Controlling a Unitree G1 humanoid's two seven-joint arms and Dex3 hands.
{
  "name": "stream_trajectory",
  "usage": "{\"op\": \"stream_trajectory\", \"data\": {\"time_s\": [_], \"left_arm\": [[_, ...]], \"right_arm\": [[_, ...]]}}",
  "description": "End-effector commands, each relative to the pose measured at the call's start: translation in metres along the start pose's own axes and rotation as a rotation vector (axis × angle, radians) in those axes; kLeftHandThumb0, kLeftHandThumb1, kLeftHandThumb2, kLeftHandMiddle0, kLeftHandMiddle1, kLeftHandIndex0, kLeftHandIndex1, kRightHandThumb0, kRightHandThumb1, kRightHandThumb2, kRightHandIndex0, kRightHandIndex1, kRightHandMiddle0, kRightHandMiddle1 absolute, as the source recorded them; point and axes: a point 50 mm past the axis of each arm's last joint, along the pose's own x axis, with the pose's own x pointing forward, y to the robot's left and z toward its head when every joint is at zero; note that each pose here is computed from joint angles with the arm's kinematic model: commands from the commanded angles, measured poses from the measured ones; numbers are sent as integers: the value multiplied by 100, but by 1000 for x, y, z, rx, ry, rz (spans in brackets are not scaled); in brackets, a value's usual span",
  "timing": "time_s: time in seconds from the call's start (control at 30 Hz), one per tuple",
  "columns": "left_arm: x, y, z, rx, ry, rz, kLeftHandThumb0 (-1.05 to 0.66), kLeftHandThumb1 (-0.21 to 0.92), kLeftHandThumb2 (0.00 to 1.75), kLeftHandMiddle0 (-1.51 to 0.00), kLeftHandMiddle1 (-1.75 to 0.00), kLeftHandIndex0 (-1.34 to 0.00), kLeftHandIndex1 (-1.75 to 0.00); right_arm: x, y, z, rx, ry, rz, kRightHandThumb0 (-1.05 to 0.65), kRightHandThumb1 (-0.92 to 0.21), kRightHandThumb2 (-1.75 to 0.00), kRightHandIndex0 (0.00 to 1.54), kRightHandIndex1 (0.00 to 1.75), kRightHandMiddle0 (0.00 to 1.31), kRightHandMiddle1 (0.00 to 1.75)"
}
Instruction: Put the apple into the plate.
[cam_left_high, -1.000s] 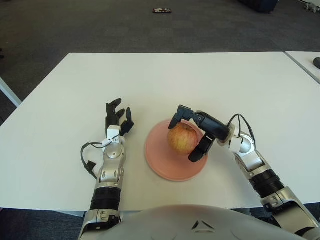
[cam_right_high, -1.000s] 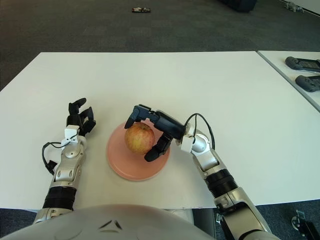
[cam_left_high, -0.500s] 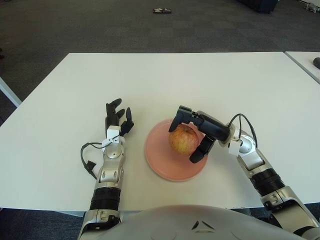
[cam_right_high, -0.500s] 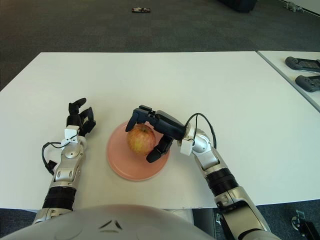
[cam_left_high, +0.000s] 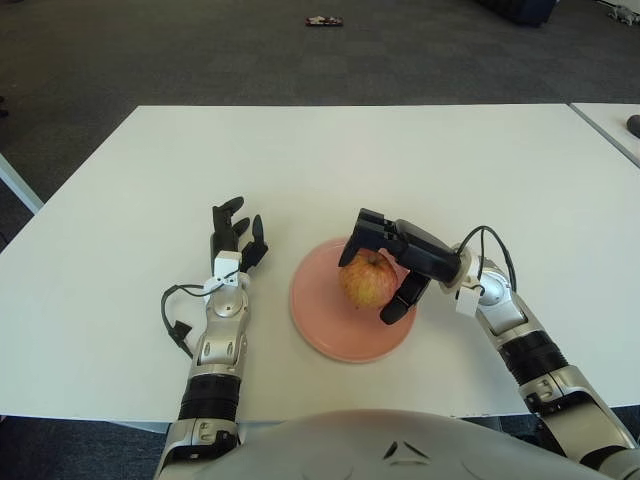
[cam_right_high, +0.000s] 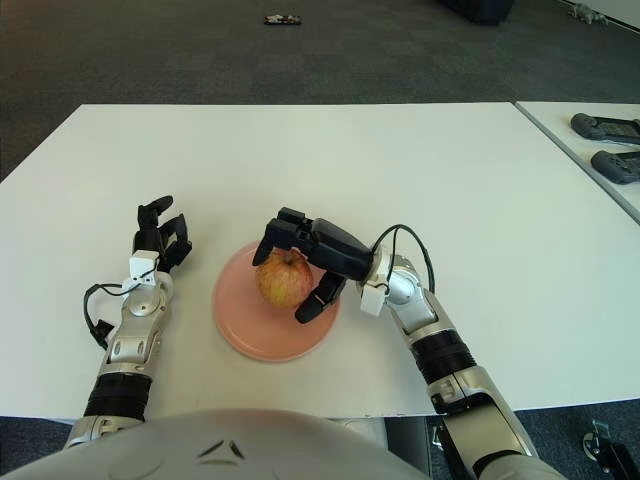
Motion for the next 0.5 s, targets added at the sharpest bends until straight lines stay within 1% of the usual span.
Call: {"op": "stream_trajectory", "data": {"time_s": [0.0,0.03,0.07,0.13,0.17,0.2,0.23,0.27,0.3,0.33,0.37,0.43,0.47], "left_arm": [[1,2,-3,15,23,5,-82,92,72,-26,-63,0,-96],[1,2,-3,15,26,6,-82,92,72,-26,-63,0,-96],[1,2,-3,15,27,6,-81,92,72,-26,-63,0,-96],[1,2,-4,13,31,8,-81,92,71,-26,-63,0,-95],[1,2,-4,11,32,10,-81,92,71,-26,-63,0,-95],[1,2,-4,8,32,11,-81,92,71,-26,-62,0,-95],[1,2,-4,6,32,12,-80,92,71,-26,-62,0,-96],[1,2,-4,5,30,12,-80,92,70,-26,-62,0,-96],[1,2,-4,5,29,12,-80,92,70,-26,-62,0,-96],[1,2,-4,5,29,12,-80,92,70,-26,-62,0,-96],[1,2,-4,5,28,12,-80,92,70,-26,-62,0,-96],[1,2,-4,6,28,12,-80,92,70,-26,-62,0,-96],[1,2,-4,6,27,12,-80,92,70,-26,-62,0,-96]], "right_arm": [[3,-5,0,-25,-28,-45,-41,-56,-100,84,175,42,175],[3,-5,0,-28,-34,-59,-41,-57,-99,82,175,42,175],[4,-5,0,-31,-38,-69,-40,-61,-93,74,175,39,175],[4,-5,0,-43,-46,-89,-39,-68,-85,63,175,35,175],[4,-5,0,-52,-49,-96,-38,-74,-76,55,175,31,175],[4,-4,0,-65,-53,-101,-37,-80,-67,45,167,27,175],[4,-4,0,-74,-55,-103,-44,-83,-65,40,161,21,165],[4,-3,1,-88,-54,-100,-54,-86,-60,35,147,14,149],[3,-3,1,-97,-52,-97,-61,-88,-61,29,133,9,132],[3,-3,0,-103,-50,-95,-66,-90,-61,26,124,6,121],[3,-2,0,-114,-45,-85,-68,-90,-61,25,121,4,117],[2,-2,0,-132,-33,-63,-73,-91,-66,18,101,2,93],[2,-2,-1,-139,-26,-50,-74,-91,-67,17,97,1,89]]}}
